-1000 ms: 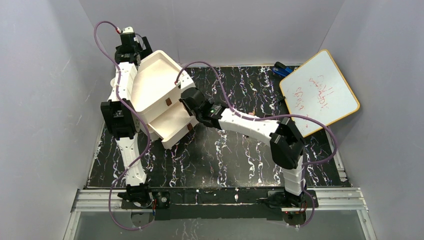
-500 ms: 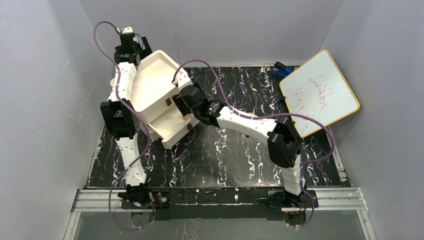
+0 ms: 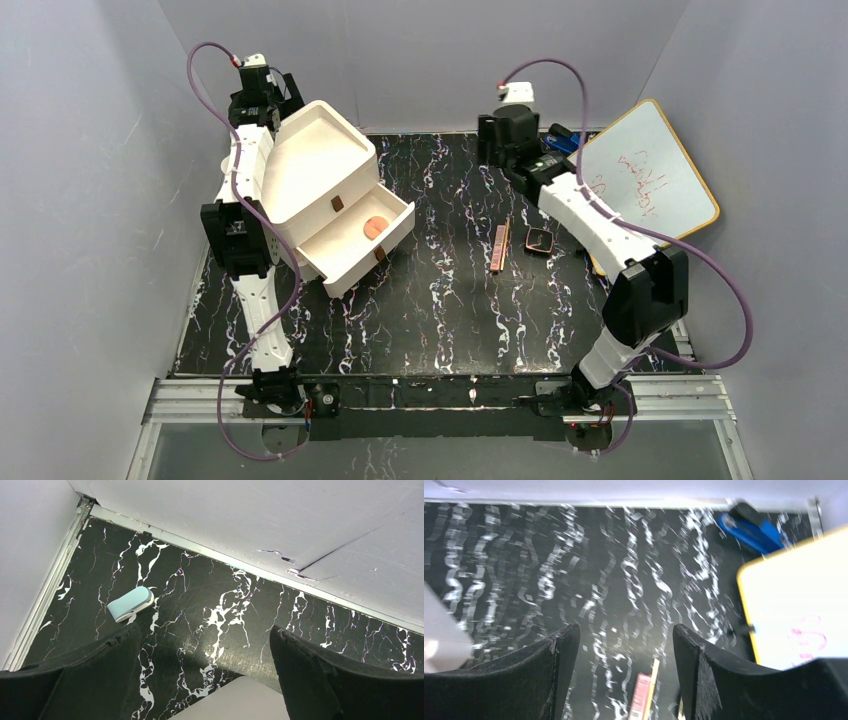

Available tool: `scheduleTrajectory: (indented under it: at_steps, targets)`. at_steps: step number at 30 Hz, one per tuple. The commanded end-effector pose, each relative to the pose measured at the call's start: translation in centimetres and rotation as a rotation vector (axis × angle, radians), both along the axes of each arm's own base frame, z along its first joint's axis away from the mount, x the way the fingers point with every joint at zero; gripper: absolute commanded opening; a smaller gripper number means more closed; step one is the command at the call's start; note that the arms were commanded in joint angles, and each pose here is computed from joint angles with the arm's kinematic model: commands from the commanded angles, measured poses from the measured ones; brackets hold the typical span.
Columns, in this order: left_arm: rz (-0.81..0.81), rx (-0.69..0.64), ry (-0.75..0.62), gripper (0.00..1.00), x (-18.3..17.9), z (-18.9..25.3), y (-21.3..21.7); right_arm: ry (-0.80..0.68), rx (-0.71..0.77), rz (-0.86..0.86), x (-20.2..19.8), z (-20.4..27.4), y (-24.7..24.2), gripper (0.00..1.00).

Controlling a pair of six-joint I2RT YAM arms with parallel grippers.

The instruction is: Organize the makeup

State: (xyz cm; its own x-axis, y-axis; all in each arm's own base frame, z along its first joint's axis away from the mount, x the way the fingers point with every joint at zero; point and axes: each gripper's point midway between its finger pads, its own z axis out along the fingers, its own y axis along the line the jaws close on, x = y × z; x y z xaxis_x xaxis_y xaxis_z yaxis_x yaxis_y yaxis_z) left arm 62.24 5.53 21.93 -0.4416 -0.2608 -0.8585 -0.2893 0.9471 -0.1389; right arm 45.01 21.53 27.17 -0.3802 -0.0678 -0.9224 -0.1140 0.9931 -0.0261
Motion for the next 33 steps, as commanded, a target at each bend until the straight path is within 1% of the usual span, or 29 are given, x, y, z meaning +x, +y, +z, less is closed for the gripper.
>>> scheduleTrajectory:
  at_steps: [1,3,10,15,19,23,25,29,33]
  targets:
    - [-0.012,0.011,-0.033,0.98,-0.4,2.6,-0.3,0.201,0.053,-0.133,-1.4,-6.0,-5.5,0.75]
    - [-0.012,0.011,-0.033,0.98,-0.4,2.6,-0.2,0.243,0.062,-0.183,-2.3,-7.8,-7.4,0.75]
    - [-0.011,0.011,-0.027,0.98,-0.4,2.2,-0.2,0.394,0.035,-0.316,-6.7,-13.9,-11.5,0.76]
    - [-0.017,0.003,-0.028,0.98,-0.3,2.2,-0.4,0.445,0.059,-0.384,-9.0,-16.2,-14.6,0.78]
    - [-0.02,-0.002,-0.033,0.98,-0.3,2.4,-0.5,0.474,0.092,-0.408,-10.2,-17.5,-16.0,0.83]
    - [-0.023,-0.007,-0.032,0.98,-0.3,2.4,-0.6,0.487,0.137,-0.373,-10.2,-18.5,-15.7,0.91]
    - [-0.024,-0.008,-0.033,0.98,-0.3,2.4,-0.6,0.489,0.165,-0.341,-10.0,-19.0,-15.3,0.93]
    - [-0.021,-0.006,-0.033,0.98,-0.4,2.4,-0.6,0.483,0.192,-0.298,-9.1,-19.4,-14.6,0.93]
    - [-0.02,-0.004,-0.034,0.98,-0.4,2.5,-0.5,0.493,0.184,-0.297,-8.2,-20.1,-14.6,0.93]
